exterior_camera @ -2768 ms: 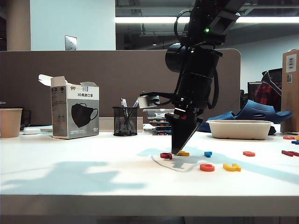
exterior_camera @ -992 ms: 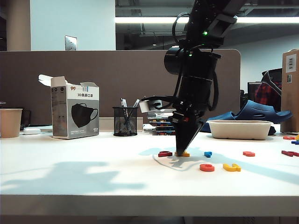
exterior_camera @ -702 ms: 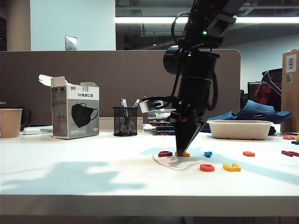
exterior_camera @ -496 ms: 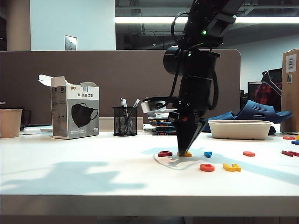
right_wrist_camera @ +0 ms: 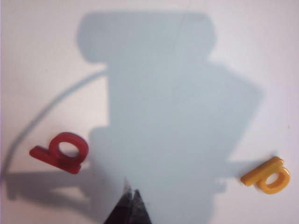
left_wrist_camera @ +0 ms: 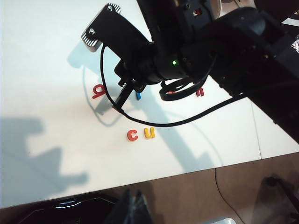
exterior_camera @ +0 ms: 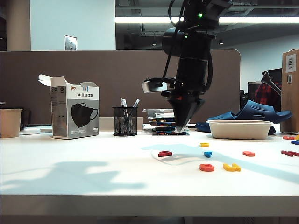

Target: Select the appropriate letters from the row of letter magnets placed on the table to arrange into the word "cup".

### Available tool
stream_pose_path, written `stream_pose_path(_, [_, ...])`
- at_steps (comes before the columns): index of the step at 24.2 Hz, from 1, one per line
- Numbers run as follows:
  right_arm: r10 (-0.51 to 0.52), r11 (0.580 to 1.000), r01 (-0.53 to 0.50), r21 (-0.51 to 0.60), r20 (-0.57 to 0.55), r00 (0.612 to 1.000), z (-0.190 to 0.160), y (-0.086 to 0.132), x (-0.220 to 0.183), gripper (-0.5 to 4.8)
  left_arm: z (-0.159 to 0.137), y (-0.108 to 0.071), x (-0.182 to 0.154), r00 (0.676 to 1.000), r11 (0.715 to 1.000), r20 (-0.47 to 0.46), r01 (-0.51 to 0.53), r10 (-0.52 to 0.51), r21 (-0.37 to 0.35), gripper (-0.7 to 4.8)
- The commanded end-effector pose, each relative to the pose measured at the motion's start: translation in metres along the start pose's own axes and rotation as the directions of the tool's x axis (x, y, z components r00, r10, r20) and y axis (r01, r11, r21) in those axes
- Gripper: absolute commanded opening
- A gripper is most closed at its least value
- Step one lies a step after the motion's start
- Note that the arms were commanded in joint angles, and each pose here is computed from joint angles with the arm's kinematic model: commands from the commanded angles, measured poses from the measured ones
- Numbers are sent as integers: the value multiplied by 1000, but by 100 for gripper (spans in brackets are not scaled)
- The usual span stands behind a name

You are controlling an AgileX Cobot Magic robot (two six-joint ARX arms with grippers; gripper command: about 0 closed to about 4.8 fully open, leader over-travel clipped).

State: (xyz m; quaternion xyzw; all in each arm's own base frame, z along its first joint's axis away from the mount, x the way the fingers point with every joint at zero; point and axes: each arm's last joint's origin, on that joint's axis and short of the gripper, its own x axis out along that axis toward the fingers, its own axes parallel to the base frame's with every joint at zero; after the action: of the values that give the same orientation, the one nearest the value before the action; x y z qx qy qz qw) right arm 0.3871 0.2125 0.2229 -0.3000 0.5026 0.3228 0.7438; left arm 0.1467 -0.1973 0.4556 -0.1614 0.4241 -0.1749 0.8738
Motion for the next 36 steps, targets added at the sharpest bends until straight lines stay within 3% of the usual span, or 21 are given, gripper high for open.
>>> stream_pose_path(1, [-11,1000,10,8,25,1000,6,-2,-12,-1,1,0,-2,1000,1000,8,4,-4,-3,-5])
stream_pose_path(6, [-54,997,48,66,92,994,18,-8,-32,-1,1,0,-2,1000,1000,8,3,-3,-3,-5])
stream_pose_path(8, [-119,986,107,127,90,989,21,-11,-35,-1,1,0,-2,1000,1000,8,4,-4,-3,-5])
stream_pose_path(13, [-307,896,292,335,-11,952,17,-16,-37,14,1,0,-2,1000,1000,8,4,-4,-3,-5])
stream_pose_path(23, [-247,859,215,466,9,969,17,-27,-60,27,1,0,-2,1000,1000,8,4,-4,-3,-5])
stream_pose_path(27, [-241,811,184,556,30,970,14,-44,-85,27,1,0,-2,1000,1000,8,4,-4,-3,-5])
stream_pose_path(32, [-158,744,41,667,116,981,6,-66,-110,27,1,0,-2,1000,1000,8,4,-4,-3,-5])
stream_pose_path(36, [-159,702,30,712,116,980,-2,-80,-112,28,1,0,-2,1000,1000,8,4,-4,-3,-5])
